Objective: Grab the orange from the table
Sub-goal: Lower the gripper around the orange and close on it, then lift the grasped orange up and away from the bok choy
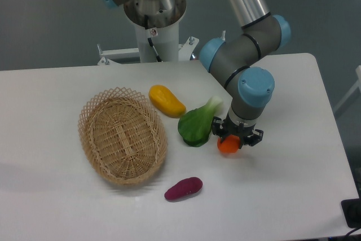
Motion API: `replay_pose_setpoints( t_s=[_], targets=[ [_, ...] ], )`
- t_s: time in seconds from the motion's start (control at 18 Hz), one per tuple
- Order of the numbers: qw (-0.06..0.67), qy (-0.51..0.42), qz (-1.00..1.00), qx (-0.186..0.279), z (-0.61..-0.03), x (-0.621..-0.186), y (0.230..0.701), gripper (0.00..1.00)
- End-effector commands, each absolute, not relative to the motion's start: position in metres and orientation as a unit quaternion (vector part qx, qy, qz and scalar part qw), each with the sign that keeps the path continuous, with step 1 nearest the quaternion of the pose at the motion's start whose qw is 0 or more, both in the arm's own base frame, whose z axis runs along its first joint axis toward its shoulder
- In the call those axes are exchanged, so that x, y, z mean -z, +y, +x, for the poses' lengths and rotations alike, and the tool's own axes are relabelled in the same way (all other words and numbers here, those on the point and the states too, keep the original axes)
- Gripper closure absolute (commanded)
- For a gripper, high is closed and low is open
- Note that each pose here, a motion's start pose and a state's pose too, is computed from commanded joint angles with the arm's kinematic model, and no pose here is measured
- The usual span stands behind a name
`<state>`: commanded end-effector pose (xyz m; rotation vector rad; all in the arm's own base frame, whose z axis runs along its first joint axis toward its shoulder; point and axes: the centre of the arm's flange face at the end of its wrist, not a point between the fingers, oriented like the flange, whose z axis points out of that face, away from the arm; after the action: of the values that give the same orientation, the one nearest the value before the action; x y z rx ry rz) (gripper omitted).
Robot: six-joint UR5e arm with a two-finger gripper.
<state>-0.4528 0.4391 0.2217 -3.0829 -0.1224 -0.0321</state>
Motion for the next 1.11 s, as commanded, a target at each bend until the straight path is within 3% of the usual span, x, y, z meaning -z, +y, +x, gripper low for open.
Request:
replay_pose_setpoints(
  t_s=[1.11],
  targets=[
    [0.067,-0.021,-0.994,-0.079,-0.52,-0.323,0.406,0.51]
  ],
)
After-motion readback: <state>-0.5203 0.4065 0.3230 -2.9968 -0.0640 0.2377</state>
